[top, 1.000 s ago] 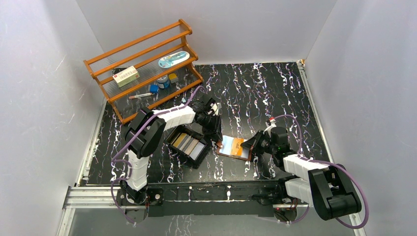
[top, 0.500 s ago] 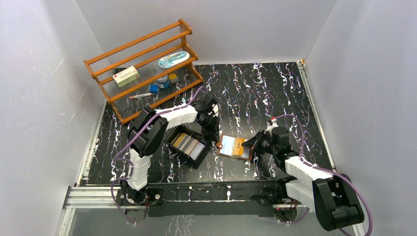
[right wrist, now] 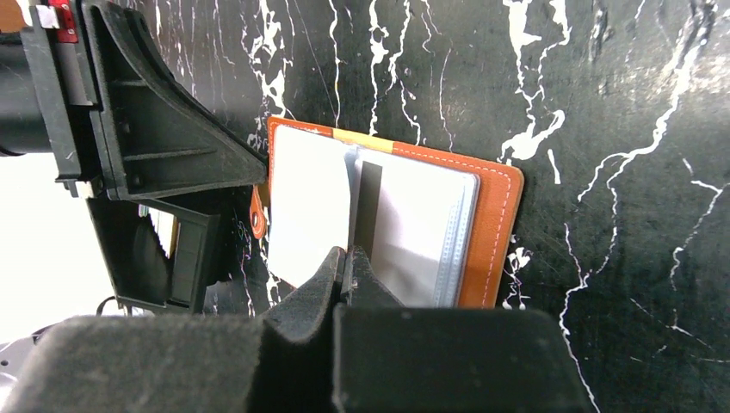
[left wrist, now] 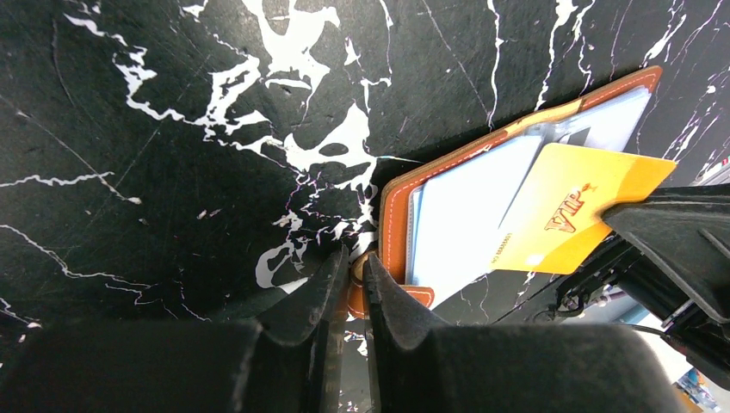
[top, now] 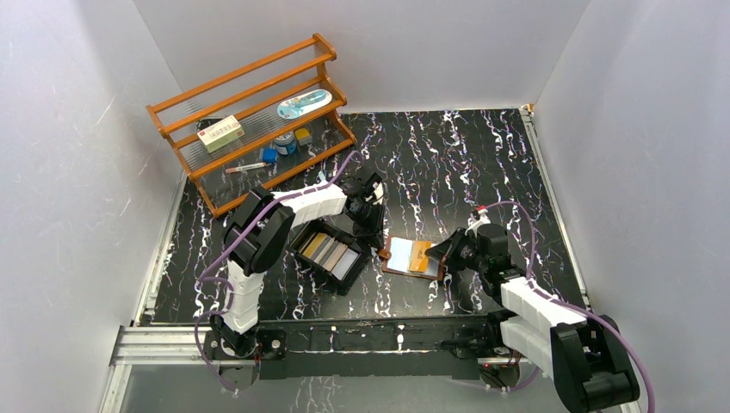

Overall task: Put the credit cards into the card holder
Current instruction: Insert the credit card into the card holder.

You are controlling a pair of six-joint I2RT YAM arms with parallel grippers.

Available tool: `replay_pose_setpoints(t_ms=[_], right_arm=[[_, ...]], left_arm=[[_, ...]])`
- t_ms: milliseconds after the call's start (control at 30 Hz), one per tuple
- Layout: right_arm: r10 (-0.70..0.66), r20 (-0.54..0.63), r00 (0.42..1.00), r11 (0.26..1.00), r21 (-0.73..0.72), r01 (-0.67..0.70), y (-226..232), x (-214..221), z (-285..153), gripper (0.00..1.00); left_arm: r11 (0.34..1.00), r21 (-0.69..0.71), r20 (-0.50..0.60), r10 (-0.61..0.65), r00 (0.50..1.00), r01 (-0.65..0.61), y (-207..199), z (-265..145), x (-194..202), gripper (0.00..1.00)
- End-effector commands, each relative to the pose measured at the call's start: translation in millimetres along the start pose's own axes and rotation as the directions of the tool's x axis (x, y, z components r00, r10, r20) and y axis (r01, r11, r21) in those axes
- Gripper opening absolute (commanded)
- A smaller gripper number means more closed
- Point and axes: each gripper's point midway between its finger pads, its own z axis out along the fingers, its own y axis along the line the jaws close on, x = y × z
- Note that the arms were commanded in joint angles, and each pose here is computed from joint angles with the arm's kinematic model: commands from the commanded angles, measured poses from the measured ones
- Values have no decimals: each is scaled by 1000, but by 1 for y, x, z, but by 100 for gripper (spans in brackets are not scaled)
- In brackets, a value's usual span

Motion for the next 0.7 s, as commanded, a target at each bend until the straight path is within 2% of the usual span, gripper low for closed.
replay_pose_setpoints(t_ms=[0, 367, 667], right_arm=[[-19, 33, 999, 999, 38, 18, -10, -1, -3, 0], [-28, 15, 999, 999, 33, 28, -15, 7, -2, 0], [-50, -47, 998, 998, -30, 48, -13, 17, 9, 0]], left_arm=[[993, -115, -54, -4, 999, -2, 25, 4, 16, 12], [993, -116, -64, -2, 998, -6, 25, 3, 16, 12], [999, -31, -91, 14, 996, -17, 6, 7, 14, 12]])
